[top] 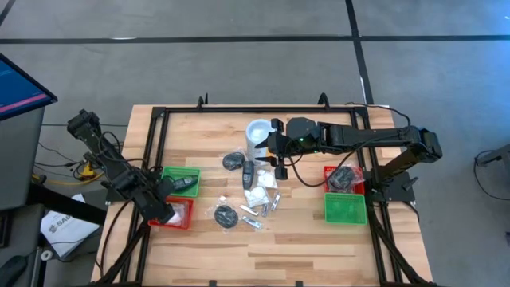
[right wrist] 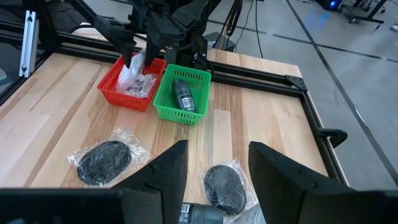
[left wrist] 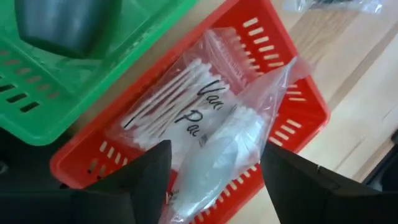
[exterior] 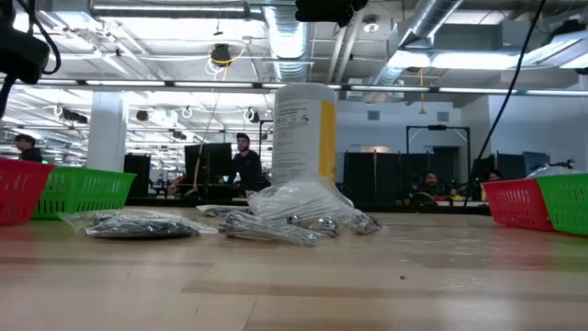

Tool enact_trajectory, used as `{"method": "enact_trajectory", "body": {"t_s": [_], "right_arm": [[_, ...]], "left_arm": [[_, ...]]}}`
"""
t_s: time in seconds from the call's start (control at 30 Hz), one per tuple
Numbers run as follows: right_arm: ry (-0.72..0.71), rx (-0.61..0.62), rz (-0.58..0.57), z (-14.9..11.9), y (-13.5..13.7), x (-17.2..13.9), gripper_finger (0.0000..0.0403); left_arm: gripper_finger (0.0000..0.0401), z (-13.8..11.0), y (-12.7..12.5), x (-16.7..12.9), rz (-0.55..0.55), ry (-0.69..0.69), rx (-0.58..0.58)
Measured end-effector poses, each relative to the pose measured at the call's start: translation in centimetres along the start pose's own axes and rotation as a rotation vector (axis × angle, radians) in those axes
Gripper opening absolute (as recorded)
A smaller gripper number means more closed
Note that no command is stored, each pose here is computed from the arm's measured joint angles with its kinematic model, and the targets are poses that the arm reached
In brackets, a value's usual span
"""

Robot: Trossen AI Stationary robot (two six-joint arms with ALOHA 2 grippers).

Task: Pick & Place Travel size toiletries
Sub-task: Put the cotton pack into the left red bin, then put the hairbrush into the right red bin

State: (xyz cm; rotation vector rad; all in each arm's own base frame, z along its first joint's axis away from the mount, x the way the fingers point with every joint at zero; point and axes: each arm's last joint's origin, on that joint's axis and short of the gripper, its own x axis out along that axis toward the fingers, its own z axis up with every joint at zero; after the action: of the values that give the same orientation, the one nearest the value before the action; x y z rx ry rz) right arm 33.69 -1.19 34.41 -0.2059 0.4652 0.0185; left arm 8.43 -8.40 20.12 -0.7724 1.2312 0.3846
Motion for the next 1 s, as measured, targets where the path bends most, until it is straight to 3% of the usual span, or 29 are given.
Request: {"method": "enact_trajectory", "body": {"t_s": [0.43, 0.63, 1.0], "right_arm": [[0.001, 0.001, 0.001, 0.0, 0.0, 0.0, 0.0159], [0.001, 0.001, 0.001, 0.0, 0.0, 0.0, 0.0159], [0.004, 0.001, 0.001, 0.0, 0.0, 0.0, 0.0159]], "left_arm": [[0.0233, 1.6, 0.2, -0.6, -0.052, -0.252, -0.053], [0.023, 3.0, -1.1, -0.7, -0.134, -0.374, 0.016], [0.023, 6.5, -3.2, 2.3, -0.086, -0.318, 0.072]]}}
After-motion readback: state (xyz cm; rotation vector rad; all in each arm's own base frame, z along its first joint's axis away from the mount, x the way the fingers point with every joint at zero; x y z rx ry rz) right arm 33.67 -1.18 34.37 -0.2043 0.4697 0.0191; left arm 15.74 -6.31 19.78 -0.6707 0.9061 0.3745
